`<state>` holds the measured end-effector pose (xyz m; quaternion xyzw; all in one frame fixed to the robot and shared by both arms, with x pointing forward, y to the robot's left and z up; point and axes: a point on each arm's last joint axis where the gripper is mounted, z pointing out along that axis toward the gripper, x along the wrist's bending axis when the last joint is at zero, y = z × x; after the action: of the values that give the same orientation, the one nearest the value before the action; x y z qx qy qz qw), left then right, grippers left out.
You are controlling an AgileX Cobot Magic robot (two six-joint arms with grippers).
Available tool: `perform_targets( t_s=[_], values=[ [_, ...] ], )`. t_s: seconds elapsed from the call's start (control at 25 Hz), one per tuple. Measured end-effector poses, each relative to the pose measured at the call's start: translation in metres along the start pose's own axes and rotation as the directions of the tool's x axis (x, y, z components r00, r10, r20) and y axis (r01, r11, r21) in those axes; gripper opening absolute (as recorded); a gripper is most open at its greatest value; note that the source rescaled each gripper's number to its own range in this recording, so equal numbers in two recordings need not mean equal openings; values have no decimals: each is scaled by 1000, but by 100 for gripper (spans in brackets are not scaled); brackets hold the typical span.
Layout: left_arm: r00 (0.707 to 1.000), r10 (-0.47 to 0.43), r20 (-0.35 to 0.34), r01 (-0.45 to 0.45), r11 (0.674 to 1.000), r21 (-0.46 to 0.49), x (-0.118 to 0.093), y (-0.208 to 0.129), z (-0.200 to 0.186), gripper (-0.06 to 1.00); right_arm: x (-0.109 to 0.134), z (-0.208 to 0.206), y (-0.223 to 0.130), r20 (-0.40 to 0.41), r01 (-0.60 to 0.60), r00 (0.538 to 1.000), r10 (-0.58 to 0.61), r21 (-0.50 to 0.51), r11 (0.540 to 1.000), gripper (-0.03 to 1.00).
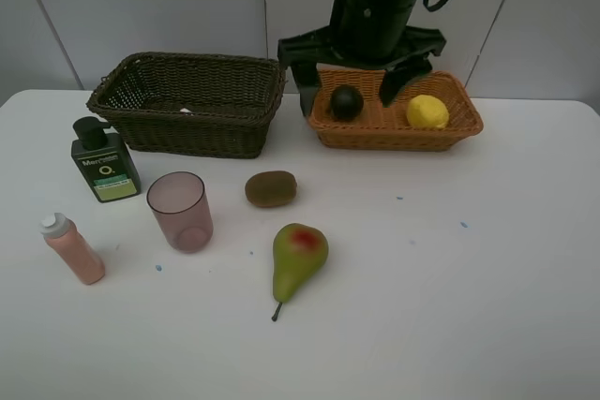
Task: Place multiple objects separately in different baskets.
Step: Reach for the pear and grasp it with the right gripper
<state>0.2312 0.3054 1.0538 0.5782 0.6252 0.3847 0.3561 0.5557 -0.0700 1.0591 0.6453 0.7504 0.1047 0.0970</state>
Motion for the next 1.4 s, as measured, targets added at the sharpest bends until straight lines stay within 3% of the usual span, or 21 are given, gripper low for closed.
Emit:
perform_targets(
  t_s=[0.12,0.32,0.48,0.64,0.96,1.12,1.4],
  values=[
    [1000,0,0,0,1000,0,0,0,0,100,11,-2,-7,0,-126,992,126,12,992,98],
    [1000,0,0,0,1000,0,0,0,0,100,32,-4,-21,4,-232,973,232,5,973,98],
    [1000,0,0,0,1000,0,0,0,0,100,39,12,-39,43,-301,953,299,36,953,98],
    [1000,0,0,0,1000,0,0,0,0,100,41,31,-51,20,-407,914,406,74,911,98],
    [1000,0,0,0,1000,0,0,0,0,100,38,48,-67,69,-509,861,505,117,853,98],
    [1000,0,0,0,1000,0,0,0,0,100,42,48,-69,53,-554,832,553,146,820,98],
    [1000,0,0,0,1000,0,0,0,0,100,43,52,-68,54,-557,829,556,148,817,98]
  ],
)
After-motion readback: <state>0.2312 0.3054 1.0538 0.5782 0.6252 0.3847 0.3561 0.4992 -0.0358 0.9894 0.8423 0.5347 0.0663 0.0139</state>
